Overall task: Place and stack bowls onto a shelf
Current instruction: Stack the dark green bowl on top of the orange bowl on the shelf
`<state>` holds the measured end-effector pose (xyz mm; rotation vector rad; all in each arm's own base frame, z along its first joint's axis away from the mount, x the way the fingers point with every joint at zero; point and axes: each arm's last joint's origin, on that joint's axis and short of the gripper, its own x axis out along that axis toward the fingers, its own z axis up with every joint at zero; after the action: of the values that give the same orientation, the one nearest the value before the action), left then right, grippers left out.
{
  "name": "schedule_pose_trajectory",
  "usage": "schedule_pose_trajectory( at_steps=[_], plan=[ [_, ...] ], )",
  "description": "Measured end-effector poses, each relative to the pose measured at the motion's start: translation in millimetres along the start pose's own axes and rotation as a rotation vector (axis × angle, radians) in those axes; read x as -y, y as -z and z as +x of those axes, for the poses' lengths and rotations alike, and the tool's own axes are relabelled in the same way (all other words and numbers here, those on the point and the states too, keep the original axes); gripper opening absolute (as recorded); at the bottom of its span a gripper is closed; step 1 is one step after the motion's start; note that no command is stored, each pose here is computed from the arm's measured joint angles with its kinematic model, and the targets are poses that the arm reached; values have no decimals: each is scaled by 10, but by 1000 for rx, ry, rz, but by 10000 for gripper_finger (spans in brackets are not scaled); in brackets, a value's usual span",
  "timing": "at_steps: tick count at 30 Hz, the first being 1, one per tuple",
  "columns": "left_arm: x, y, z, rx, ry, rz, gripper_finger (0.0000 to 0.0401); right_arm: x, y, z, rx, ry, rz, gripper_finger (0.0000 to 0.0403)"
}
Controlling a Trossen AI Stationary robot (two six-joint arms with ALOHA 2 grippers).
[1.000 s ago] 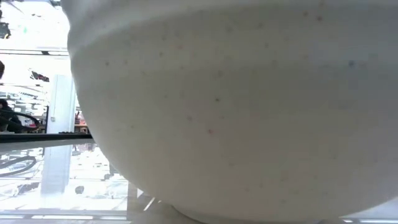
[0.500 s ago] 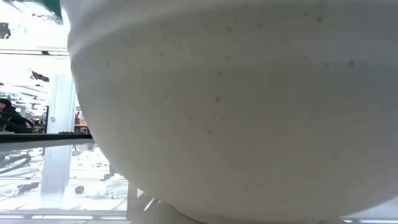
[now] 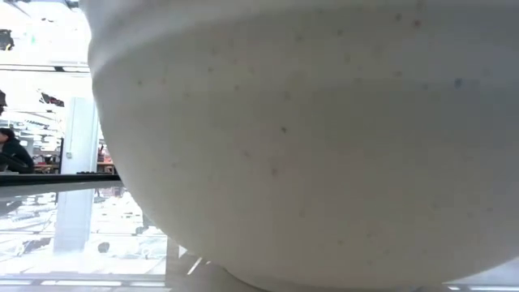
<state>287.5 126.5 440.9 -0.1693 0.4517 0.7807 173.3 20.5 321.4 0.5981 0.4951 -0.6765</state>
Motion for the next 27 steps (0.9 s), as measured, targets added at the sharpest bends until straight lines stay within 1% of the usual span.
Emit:
schedule_pose_trajectory(
  at_steps=[2,5,8,10,12,15,18,22,25,27],
  plan=[
    [-93,-148,152,-15,-40,0,0,40,15,6,-28,29,-2,103],
    [-188,-276,337,-94,-73,39,0,79,22,14,-49,59,-6,103],
    [-261,-276,543,-216,-94,79,0,132,27,16,-66,100,-10,103],
    [-291,-262,676,-271,-106,99,0,180,30,24,-82,141,-20,103],
    [-319,-235,782,-325,-94,115,0,225,29,33,-101,177,-26,103],
    [-361,-209,905,-368,-68,81,6,285,15,53,-135,215,-28,112],
    [-394,-167,978,-409,-47,72,26,351,5,68,-177,254,-53,138],
    [-412,-156,964,-431,-23,75,65,466,2,95,-237,324,-112,189],
    [-463,-109,918,-507,-1,78,97,565,41,190,-294,353,-145,220],
    [-497,-77,893,-552,0,77,117,651,88,274,-360,358,-153,230]
  ],
)
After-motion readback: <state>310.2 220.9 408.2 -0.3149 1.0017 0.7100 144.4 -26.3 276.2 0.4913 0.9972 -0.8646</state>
